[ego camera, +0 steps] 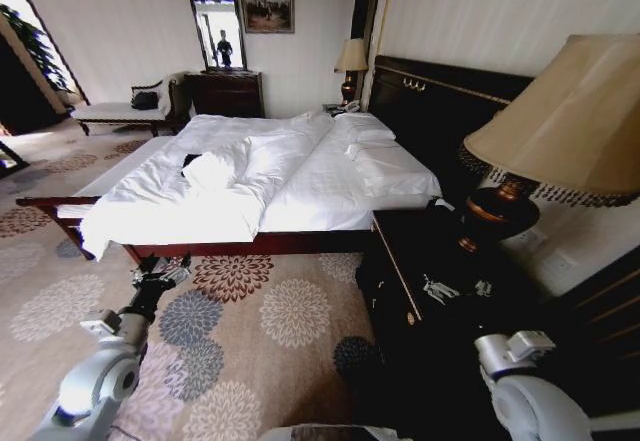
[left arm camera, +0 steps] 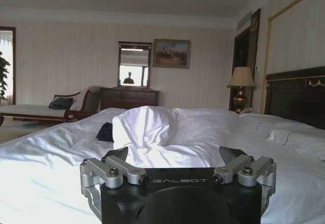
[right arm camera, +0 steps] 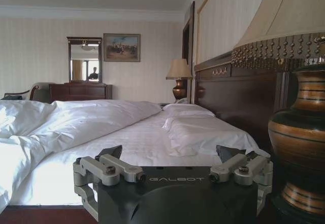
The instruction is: Fold the clothes on the bed.
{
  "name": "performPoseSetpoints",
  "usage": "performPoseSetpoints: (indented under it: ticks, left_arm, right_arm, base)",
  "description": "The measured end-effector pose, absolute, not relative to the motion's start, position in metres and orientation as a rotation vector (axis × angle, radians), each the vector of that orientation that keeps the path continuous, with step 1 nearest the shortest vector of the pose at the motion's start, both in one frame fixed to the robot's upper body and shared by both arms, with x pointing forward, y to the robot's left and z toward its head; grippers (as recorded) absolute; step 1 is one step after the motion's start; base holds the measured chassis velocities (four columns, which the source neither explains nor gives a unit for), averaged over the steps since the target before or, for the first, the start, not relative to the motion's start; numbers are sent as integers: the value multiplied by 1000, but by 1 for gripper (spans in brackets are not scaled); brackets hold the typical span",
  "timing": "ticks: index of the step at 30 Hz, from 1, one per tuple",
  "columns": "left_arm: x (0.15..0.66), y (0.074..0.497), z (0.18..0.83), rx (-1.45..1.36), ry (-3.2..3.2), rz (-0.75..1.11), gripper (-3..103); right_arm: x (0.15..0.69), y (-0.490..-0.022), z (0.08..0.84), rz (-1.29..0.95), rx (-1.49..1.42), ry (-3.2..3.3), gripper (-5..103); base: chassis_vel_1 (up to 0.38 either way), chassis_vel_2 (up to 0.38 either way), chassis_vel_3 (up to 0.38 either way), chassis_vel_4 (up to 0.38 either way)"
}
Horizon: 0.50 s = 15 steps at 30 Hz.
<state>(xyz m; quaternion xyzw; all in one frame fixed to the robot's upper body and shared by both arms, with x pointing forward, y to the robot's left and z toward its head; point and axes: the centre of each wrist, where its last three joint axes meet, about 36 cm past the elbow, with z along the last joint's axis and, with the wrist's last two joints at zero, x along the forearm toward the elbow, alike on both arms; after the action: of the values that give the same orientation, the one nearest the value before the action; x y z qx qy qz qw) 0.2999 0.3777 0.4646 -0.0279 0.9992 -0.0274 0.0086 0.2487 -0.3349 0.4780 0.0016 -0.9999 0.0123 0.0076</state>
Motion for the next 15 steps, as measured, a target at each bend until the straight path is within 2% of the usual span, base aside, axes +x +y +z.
performPoseSetpoints:
  ticks: [7, 15]
  left_arm:
    - [307, 368, 482, -153, 3123, -124, 100]
    - [303, 358, 490, -142, 3115, -58, 100]
  right_arm:
    - [246, -340, 484, 21, 9, -3145, 100]
    - [246, -333, 479, 46, 26, -3147, 100]
  base:
    - [0, 0, 0, 0]
    - [0, 0, 0, 0]
